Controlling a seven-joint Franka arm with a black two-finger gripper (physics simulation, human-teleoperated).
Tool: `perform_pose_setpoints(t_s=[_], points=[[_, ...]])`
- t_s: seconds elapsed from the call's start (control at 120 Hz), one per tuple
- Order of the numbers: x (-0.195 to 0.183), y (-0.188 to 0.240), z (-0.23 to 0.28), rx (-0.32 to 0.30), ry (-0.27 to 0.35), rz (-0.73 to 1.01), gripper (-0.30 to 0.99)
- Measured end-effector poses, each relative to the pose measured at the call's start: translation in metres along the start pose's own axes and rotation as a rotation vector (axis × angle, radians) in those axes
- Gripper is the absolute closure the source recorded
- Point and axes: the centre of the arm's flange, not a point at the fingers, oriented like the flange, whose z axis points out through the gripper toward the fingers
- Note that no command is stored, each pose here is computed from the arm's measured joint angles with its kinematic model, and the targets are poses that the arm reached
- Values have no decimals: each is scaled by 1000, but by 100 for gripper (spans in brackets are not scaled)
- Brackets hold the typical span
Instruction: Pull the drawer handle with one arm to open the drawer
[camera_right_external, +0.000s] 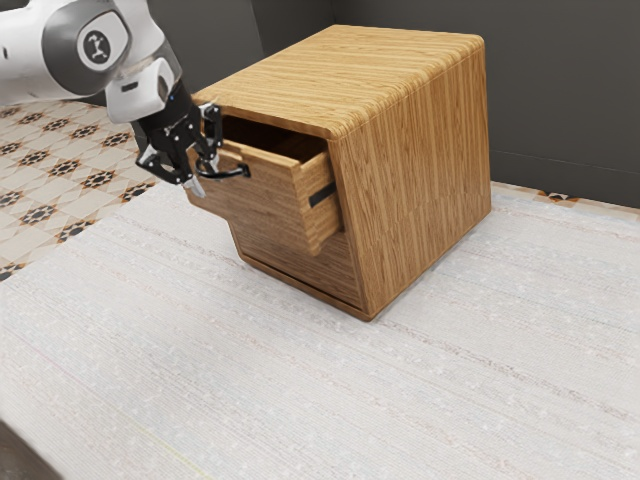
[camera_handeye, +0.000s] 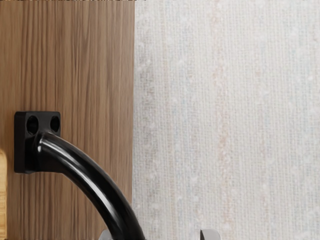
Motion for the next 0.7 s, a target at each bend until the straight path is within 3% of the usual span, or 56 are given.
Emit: perform_pose_setpoints(t_s=[0.7], points=[[-4, 67, -15, -35, 19, -45, 57]])
